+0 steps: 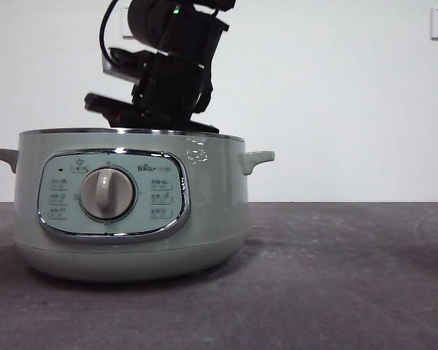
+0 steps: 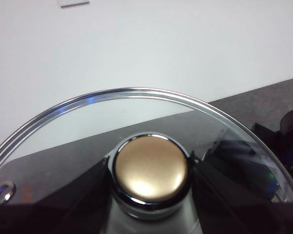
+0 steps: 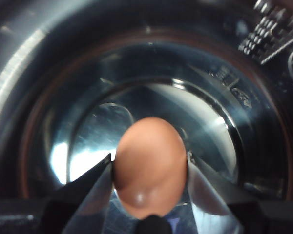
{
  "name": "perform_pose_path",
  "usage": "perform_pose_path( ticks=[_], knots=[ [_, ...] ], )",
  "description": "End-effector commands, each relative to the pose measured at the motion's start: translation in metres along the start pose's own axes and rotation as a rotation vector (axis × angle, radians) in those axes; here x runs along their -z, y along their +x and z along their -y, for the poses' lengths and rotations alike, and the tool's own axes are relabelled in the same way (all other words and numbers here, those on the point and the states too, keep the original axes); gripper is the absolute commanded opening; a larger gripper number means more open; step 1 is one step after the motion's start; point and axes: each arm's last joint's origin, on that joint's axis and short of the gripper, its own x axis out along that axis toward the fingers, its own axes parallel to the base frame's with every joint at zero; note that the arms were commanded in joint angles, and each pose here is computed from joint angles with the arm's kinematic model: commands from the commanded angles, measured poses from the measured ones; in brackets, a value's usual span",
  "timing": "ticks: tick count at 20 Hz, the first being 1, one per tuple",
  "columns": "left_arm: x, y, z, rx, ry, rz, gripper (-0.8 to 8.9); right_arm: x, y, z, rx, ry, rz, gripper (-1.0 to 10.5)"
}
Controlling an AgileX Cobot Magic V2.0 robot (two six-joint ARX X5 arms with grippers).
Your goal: Pick up the egg,open the lid,put the egg in the pot,close the lid
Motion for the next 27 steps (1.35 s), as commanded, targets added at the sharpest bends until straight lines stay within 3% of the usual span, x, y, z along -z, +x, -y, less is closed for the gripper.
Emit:
perform_pose_path(
  ticks=[1, 5, 6, 9, 14, 16, 22, 27],
  knots=[
    [-0.008, -0.009, -0.003, -0.009, -0.009, 0.074, -0.09, 0.000, 0.008, -0.001, 0.003, -0.031, -0.011, -0.1],
    [-0.007, -0.007, -0.003, -0.008, -0.007, 0.066, -0.09, 0.006, 0.021, 0.000, -0.001, -0.043, -0.064, 0.0],
    [-0.007, -0.007, -0.002, -0.007, -0.005, 0.060, -0.08, 0.006, 0.022, -0.001, -0.003, -0.044, -0.063, 0.7],
    [-0.005, -0.001, -0.001, -0.006, 0.006, 0.022, -0.09, 0.004, 0.021, -0.003, -0.002, -0.026, -0.050, 4.3],
    [-0.005, 0.009, 0.002, -0.004, 0.013, -0.005, -0.09, 0.000, 0.002, -0.004, -0.001, -0.010, -0.015, 4.4],
    [-0.005, 0.013, 0.003, -0.003, 0.015, -0.011, -0.08, -0.001, -0.028, -0.003, 0.021, 0.005, 0.011, 4.4],
    [-0.004, 0.048, 0.013, 0.015, 0.036, -0.091, -0.08, 0.021, -0.152, 0.021, 0.248, 0.114, 0.062, 4.4],
    [0.000, 0.109, 0.033, 0.154, 0.025, -0.153, -0.08, 0.057, -0.250, 0.034, 0.305, 0.211, 0.195, 4.4]
  ],
)
